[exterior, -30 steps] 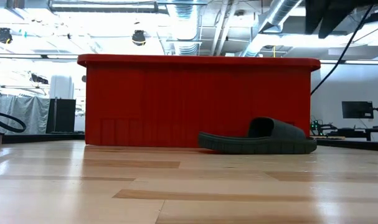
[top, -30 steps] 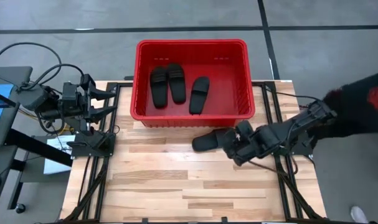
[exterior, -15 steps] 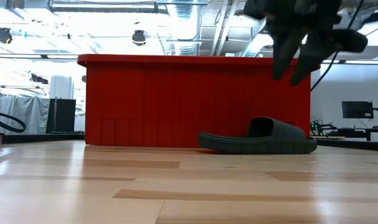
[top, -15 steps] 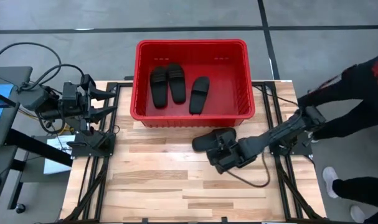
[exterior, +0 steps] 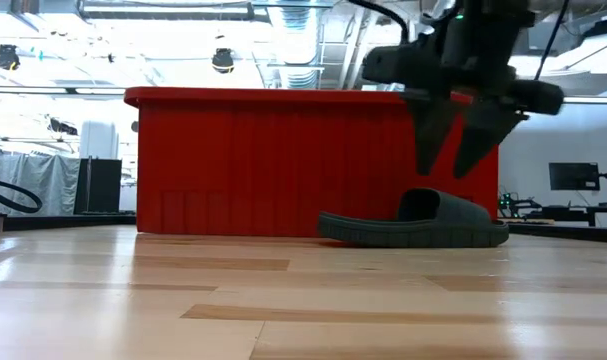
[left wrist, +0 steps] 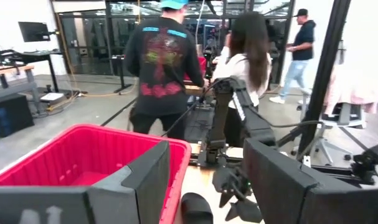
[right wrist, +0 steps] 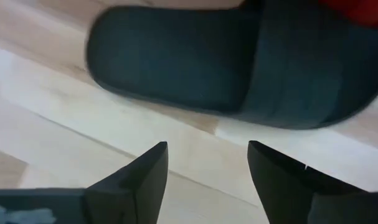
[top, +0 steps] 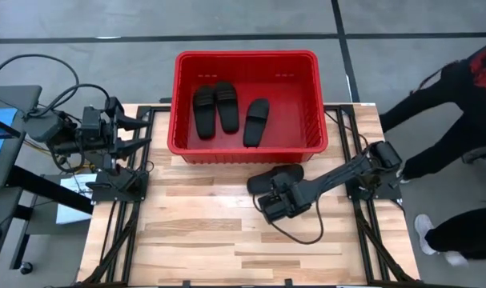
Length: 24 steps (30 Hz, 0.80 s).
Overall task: Pick and place slides into bin
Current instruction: Put the black slide into the red bin
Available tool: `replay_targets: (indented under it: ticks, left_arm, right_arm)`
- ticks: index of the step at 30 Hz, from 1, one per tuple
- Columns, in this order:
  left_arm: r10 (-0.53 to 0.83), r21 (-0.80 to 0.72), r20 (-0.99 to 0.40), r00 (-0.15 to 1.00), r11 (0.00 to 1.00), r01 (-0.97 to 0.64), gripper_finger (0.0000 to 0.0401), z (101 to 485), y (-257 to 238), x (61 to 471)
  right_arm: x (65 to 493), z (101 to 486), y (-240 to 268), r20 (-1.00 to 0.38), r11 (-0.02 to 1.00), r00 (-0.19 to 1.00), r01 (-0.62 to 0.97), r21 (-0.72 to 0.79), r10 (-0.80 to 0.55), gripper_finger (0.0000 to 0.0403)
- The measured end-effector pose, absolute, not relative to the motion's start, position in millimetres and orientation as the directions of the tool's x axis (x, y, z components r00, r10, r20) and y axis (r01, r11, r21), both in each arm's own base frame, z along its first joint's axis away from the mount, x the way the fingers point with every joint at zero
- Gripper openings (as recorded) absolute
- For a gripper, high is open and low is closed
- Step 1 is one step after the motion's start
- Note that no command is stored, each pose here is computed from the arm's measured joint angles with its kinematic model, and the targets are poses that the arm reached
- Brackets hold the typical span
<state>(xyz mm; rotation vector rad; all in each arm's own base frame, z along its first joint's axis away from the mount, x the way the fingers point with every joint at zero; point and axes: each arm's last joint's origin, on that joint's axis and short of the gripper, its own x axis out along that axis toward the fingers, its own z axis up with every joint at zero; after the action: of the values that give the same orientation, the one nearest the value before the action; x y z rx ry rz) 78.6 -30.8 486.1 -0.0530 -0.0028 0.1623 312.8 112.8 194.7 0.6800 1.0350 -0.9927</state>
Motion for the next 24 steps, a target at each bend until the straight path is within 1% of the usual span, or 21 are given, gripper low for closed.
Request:
replay_targets:
  ticks: [2, 4, 6, 8, 11, 21, 24]
  left_arm:
    - [0.148, -0.053, -0.001, 0.989, 0.988, -0.148, 0.0196, 486.1, -31.2, 78.7]
    - [0.147, -0.053, -0.002, 0.989, 0.988, -0.147, 0.0196, 486.0, -31.3, 78.8]
    - [0.147, -0.054, -0.005, 0.989, 0.988, -0.148, 0.0196, 485.7, -31.2, 78.8]
    - [0.148, -0.057, -0.010, 0.989, 0.987, -0.148, 0.0196, 485.0, -31.2, 78.7]
    - [0.148, -0.057, -0.018, 0.989, 0.987, -0.148, 0.0196, 484.1, -31.3, 78.7]
    - [0.148, -0.059, -0.017, 0.989, 0.987, -0.149, 0.0196, 484.2, -31.1, 78.6]
    - [0.148, -0.059, -0.017, 0.989, 0.987, -0.149, 0.0196, 484.2, -31.1, 78.6]
  right_arm:
    - [320.1, 194.0, 109.2, -0.923, 0.414, 0.181, 0.910, 0.027, -0.339, 0.0217]
    - [318.4, 194.4, 103.9, -0.925, 0.420, 0.146, 0.907, -0.017, -0.352, 0.0220]
    - [324.5, 196.5, 99.7, -0.924, 0.413, 0.164, 0.911, 0.007, -0.346, 0.0221]
    - [322.1, 195.1, 95.1, -0.925, 0.406, 0.127, 0.913, -0.032, -0.359, 0.0221]
    - [324.2, 193.1, 92.3, -0.925, 0.402, 0.122, 0.915, -0.036, -0.360, 0.0219]
    - [316.9, 193.1, 80.5, -0.919, 0.375, 0.017, 0.916, -0.144, -0.395, 0.0219]
    - [317.2, 193.1, 77.9, -0.918, 0.384, 0.011, 0.910, -0.155, -0.396, 0.0219]
